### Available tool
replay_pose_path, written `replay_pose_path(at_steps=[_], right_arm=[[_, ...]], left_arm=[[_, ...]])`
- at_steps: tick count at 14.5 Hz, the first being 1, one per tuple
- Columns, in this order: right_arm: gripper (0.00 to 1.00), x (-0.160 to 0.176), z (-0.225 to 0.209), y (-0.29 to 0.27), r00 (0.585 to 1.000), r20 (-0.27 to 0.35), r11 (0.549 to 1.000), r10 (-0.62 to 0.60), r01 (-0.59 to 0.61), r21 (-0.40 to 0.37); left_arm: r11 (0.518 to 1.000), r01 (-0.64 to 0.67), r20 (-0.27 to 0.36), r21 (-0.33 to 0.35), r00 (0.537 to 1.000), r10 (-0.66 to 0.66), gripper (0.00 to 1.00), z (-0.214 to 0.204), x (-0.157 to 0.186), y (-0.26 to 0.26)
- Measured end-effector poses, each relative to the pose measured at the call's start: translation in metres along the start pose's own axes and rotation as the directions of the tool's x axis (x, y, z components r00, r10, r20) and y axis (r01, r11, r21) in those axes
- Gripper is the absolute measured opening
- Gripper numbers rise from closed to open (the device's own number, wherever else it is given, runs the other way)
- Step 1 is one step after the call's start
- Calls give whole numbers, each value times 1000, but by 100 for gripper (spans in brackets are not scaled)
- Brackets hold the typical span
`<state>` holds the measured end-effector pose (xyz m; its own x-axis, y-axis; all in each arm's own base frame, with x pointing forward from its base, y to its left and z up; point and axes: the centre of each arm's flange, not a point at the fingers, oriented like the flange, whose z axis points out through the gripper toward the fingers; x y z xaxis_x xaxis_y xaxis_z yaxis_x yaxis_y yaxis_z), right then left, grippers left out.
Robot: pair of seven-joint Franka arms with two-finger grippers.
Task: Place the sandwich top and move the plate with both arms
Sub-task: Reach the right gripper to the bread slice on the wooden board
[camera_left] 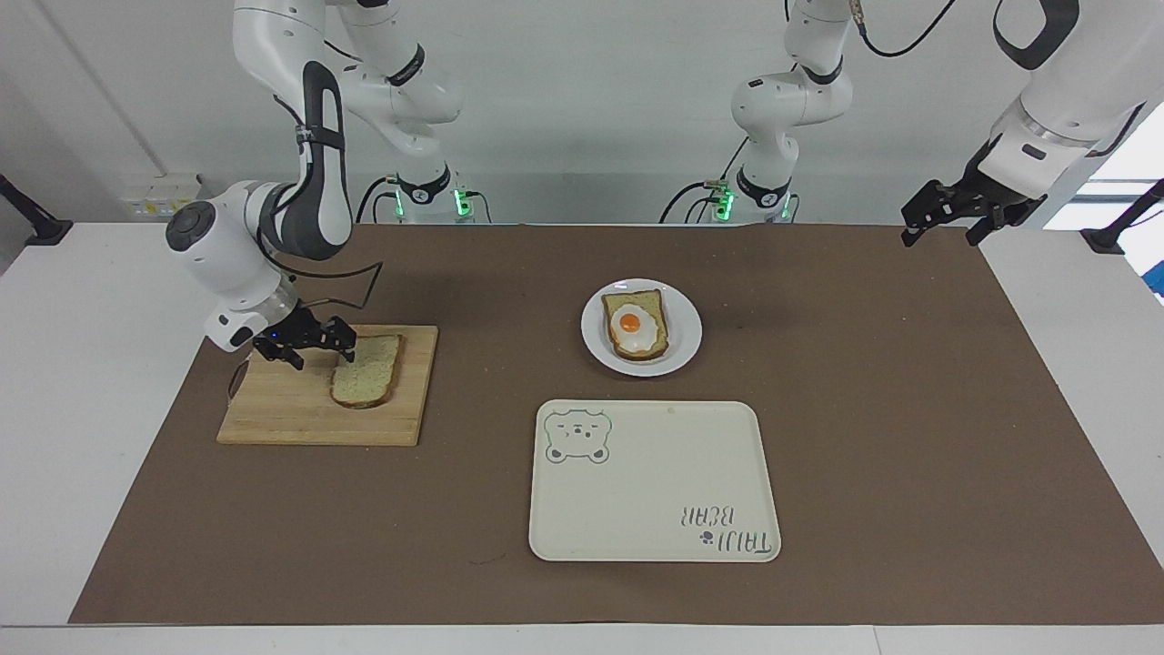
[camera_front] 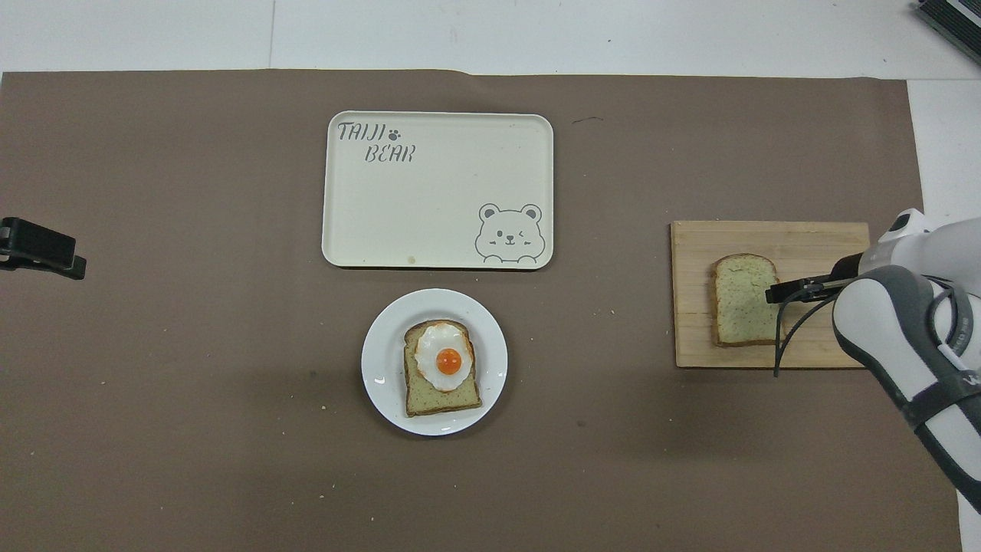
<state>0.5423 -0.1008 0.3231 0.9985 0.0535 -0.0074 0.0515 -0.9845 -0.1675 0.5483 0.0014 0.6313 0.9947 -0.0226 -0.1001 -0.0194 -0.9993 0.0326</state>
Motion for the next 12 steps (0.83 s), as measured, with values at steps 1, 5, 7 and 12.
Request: replay_pose_path(at_steps=[1, 5, 7, 12], right_arm=[[100, -1, 2, 0, 1000, 1, 1000, 6, -6, 7], [100, -3, 4, 0, 1000, 6, 1000, 11, -11, 13], [97, -4, 6, 0, 1000, 10, 1000, 13, -13, 14], [63, -5, 7, 0, 1000, 12, 1000, 14, -14, 15]], left_arm=[[1000, 0, 0, 0, 1000, 0, 100, 0, 0, 0], [1000, 0, 0, 0, 1000, 0, 100, 0, 0, 0], [1000, 0, 0, 0, 1000, 0, 100, 0, 0, 0], [1000, 0, 0, 0, 1000, 0, 100, 0, 0, 0]])
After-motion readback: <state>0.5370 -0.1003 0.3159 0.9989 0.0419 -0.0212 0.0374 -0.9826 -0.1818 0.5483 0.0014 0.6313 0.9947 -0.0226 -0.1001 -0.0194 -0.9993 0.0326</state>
